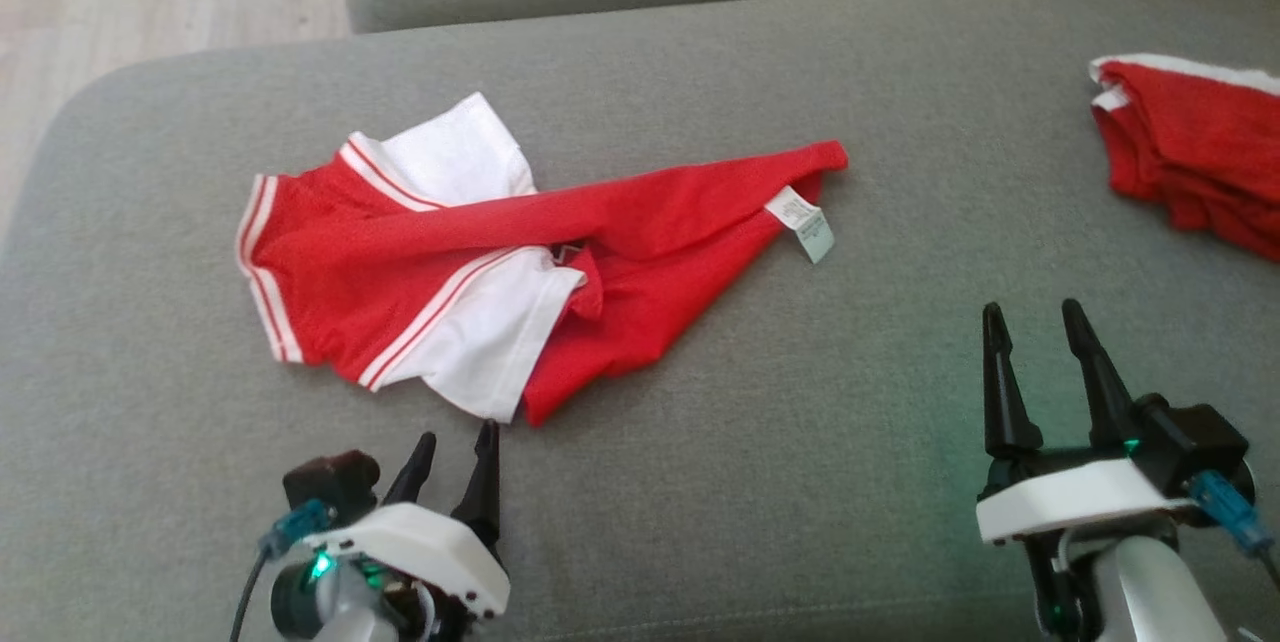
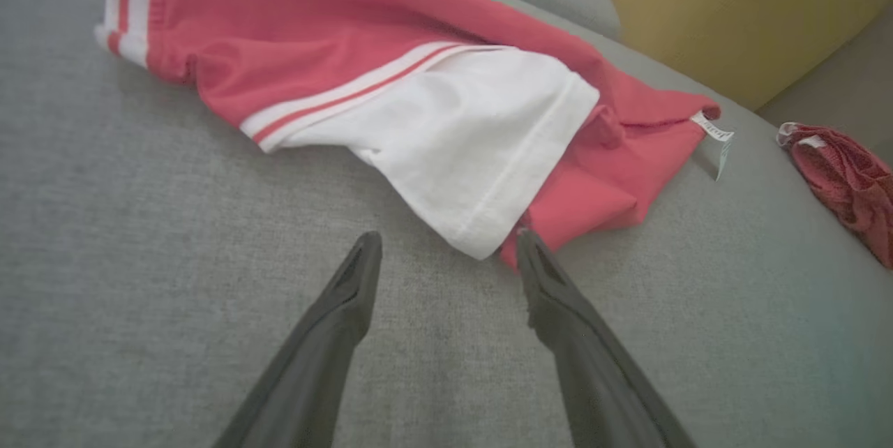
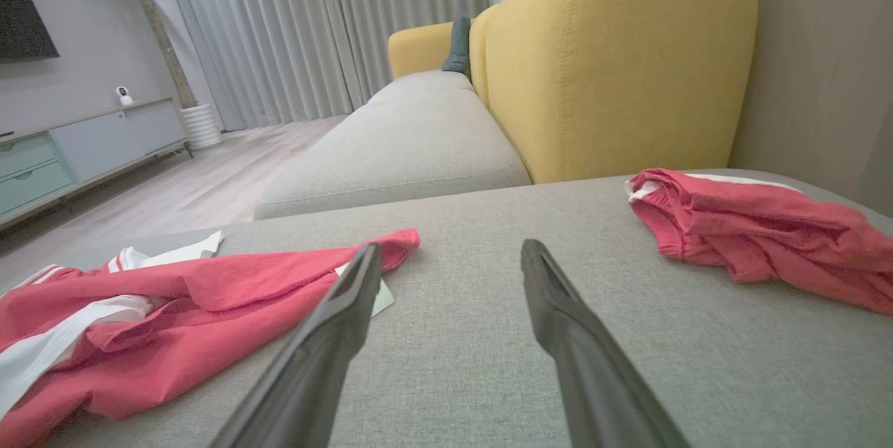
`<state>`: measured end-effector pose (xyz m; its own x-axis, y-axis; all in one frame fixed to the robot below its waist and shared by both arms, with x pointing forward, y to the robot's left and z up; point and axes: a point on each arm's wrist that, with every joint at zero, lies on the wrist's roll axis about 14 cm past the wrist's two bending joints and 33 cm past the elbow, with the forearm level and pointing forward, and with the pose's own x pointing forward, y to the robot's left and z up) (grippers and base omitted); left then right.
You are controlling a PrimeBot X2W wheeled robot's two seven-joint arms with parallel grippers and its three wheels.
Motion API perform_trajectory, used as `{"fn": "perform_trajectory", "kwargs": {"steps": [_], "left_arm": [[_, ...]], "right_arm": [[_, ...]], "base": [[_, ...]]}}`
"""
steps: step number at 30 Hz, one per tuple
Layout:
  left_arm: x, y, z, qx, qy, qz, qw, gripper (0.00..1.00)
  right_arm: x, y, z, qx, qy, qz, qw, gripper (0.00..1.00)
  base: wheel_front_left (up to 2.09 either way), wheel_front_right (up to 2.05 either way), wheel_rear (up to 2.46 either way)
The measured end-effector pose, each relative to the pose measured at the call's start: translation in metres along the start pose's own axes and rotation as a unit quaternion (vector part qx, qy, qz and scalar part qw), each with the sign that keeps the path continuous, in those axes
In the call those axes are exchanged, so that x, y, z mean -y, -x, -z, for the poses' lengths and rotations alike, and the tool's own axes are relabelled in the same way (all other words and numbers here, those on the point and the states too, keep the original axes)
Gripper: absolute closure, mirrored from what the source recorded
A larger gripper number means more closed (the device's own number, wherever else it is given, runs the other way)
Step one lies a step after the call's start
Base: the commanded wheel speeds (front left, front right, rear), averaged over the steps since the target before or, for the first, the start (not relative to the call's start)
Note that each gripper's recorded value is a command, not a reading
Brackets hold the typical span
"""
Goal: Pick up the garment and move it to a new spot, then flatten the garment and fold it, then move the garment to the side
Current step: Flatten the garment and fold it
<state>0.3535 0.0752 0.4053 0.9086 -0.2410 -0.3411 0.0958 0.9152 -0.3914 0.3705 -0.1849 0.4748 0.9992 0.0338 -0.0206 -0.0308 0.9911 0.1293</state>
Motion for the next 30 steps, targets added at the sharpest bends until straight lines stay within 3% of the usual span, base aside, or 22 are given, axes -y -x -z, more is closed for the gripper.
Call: {"fn": "perform_trajectory", "kwargs": {"steps": [11, 20, 21, 22, 23, 24, 25, 30], "left_arm": [[-0.007, -0.031, 0.021, -0.049, 0.022, -0.014, 0.998, 0.0], [0.007, -0.045, 0.018, -0.043, 0.037, 0.017, 0.998, 0.0], [0.009, -0.045, 0.019, -0.044, 0.041, 0.022, 0.998, 0.14], [0.009, -0.044, 0.02, -0.045, 0.044, 0.023, 0.998, 0.44], [0.009, -0.044, 0.021, -0.047, 0.044, 0.022, 0.998, 0.57], [0.008, -0.044, 0.021, -0.046, 0.044, 0.02, 0.998, 0.84], [0.008, -0.043, 0.022, -0.045, 0.044, 0.022, 0.998, 1.0], [0.006, -0.042, 0.017, -0.029, 0.048, 0.022, 0.998, 1.0]], "right_arm": [[0.019, 0.002, 0.006, -0.01, 0.002, 0.029, 1.0, 0.0], [0.025, 0.001, 0.004, -0.008, 0.001, 0.039, 0.999, 0.0], [0.026, 0.001, 0.004, -0.008, 0.001, 0.039, 0.999, 0.0], [0.026, 0.001, 0.004, -0.008, 0.001, 0.039, 0.999, 0.0], [0.026, 0.001, 0.004, -0.008, 0.001, 0.039, 0.999, 0.0], [0.026, 0.001, 0.005, -0.008, 0.001, 0.039, 0.999, 0.0], [0.025, 0.001, 0.005, -0.009, 0.001, 0.039, 0.999, 0.0], [0.023, -0.001, 0.005, -0.009, 0.0, 0.034, 0.999, 0.0]], "base": [[0.0, 0.0, 0.0], [0.0, 0.0, 0.0], [0.0, 0.0, 0.0], [0.0, 0.0, 0.0], [0.0, 0.0, 0.0], [0.0, 0.0, 0.0], [0.0, 0.0, 0.0], [0.0, 0.0, 0.0]]}}
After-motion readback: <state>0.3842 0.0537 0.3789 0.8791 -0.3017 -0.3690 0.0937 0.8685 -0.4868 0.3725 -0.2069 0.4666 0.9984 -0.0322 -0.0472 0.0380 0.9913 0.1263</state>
